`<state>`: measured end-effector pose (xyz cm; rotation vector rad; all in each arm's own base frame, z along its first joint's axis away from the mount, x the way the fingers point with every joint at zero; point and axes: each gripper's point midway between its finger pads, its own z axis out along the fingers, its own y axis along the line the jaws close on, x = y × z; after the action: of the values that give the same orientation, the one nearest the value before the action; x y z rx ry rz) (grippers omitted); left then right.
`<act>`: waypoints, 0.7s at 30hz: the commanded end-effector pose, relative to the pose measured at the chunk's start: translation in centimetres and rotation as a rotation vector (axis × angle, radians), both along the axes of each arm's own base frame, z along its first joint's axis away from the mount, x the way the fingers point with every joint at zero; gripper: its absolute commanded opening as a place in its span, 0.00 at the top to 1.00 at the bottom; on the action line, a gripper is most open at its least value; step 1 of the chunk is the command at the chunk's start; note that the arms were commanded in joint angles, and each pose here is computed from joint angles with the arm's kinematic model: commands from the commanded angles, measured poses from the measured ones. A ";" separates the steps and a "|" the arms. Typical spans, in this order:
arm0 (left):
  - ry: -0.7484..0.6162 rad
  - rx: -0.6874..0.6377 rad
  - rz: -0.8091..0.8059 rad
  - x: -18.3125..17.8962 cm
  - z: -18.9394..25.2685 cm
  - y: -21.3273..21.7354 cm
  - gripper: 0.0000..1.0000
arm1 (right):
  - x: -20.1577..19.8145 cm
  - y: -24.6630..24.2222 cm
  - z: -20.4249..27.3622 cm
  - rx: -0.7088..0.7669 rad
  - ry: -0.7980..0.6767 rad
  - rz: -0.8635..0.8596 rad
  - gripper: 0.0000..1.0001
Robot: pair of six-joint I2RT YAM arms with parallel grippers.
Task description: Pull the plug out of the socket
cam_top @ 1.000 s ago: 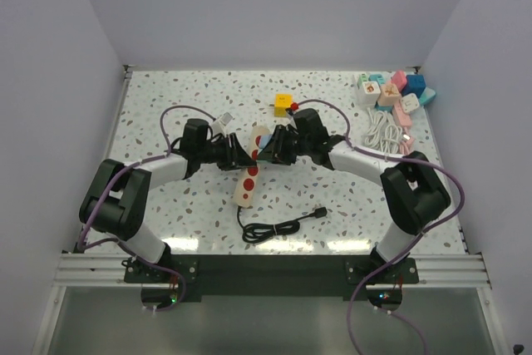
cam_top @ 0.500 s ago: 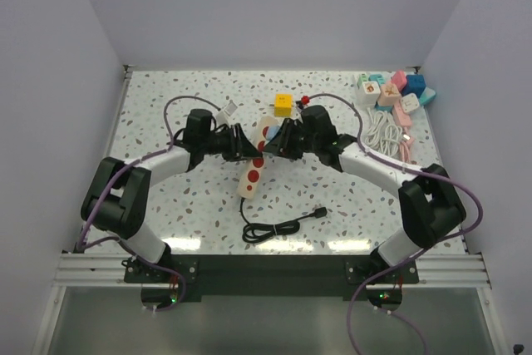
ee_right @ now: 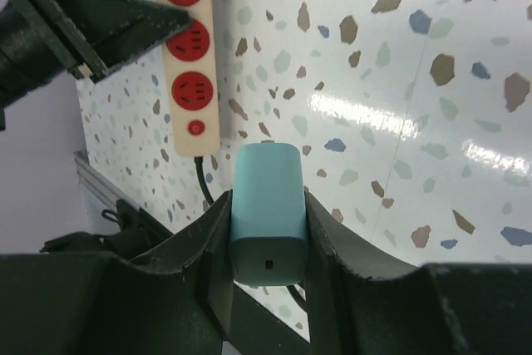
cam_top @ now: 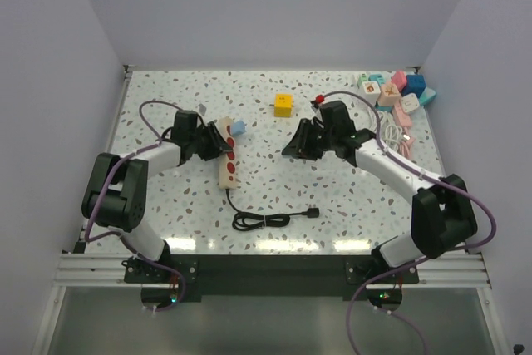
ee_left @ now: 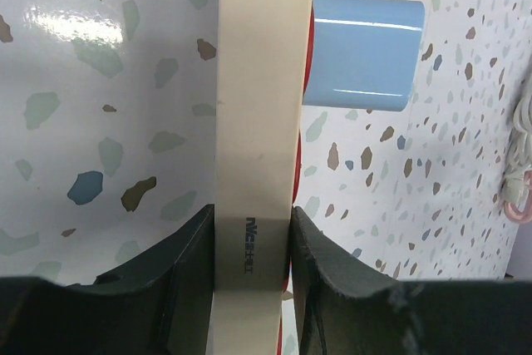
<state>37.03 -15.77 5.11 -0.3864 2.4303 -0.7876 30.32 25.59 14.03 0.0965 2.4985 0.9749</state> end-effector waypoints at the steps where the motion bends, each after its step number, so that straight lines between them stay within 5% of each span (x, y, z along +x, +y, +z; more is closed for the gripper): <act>1: -0.144 -0.047 -0.037 1.9 4.4 -1.1 1.00 | 5.4 -2.6 1.9 -0.016 -0.103 -0.151 1.00; 7: -0.135 -0.066 -0.085 0.6 4.0 -1.5 1.00 | 13.8 -7.4 -3.5 -0.094 0.016 -0.389 1.00; 21: -0.124 -0.065 -0.140 -1.8 3.7 -1.5 1.00 | 25.1 -2.9 -7.9 0.051 0.031 -0.367 0.99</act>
<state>34.84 -16.59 6.22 -0.2876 2.4237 -0.8700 52.05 20.91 3.94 0.5748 2.4574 0.7786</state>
